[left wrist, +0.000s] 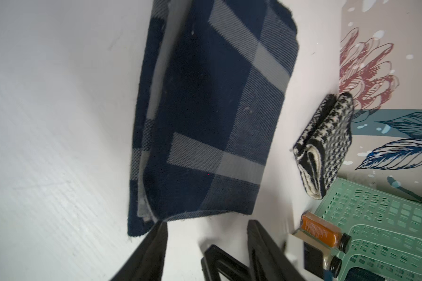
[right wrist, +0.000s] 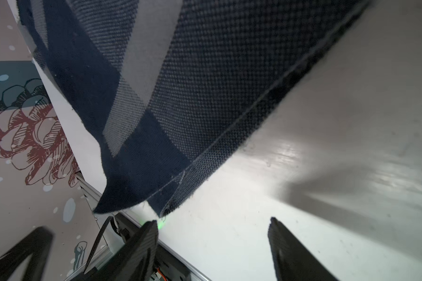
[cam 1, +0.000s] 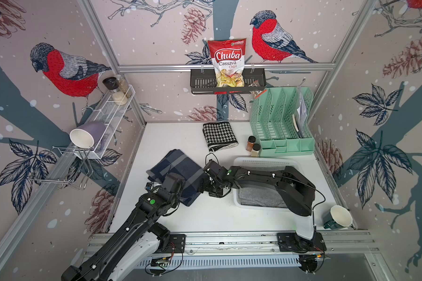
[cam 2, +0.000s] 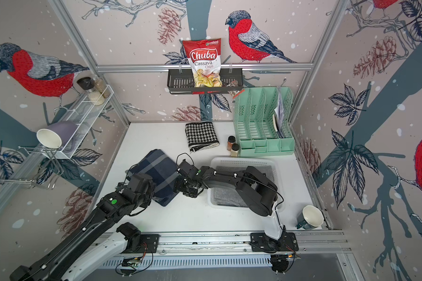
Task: Put the folded scarf in the basket
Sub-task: Move the scarf to the center of the board.
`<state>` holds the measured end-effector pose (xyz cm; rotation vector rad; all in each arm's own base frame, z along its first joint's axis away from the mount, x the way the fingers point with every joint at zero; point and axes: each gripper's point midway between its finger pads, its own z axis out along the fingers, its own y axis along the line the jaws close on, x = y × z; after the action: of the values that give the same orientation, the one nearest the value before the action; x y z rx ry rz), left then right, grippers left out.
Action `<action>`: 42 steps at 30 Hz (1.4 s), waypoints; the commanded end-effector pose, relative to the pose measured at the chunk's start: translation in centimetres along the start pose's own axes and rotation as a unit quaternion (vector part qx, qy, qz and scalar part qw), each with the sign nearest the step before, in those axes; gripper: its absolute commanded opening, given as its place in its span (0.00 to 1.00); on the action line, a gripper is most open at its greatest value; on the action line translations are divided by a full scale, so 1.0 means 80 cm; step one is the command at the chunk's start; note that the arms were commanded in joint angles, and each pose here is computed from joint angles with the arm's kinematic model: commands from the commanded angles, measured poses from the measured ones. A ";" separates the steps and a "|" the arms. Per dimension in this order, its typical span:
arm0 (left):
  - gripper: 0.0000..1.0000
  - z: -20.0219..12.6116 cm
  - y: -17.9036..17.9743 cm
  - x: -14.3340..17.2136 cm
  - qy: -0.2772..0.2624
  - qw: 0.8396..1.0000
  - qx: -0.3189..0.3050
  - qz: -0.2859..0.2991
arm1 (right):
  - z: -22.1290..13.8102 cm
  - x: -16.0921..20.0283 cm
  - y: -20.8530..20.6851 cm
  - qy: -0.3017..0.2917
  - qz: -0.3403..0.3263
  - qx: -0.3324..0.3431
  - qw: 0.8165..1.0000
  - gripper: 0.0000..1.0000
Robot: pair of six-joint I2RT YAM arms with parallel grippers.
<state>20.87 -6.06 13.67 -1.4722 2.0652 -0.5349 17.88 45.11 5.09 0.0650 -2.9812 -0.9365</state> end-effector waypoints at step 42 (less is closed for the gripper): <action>0.55 0.032 -0.039 -0.067 -0.067 0.986 -0.036 0.147 | -0.003 -0.152 -0.114 -0.068 0.000 0.138 0.988 0.00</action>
<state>24.78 -2.35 14.46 -1.2719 2.1173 -0.2372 30.43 41.88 1.93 -0.1500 -3.1490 -0.8319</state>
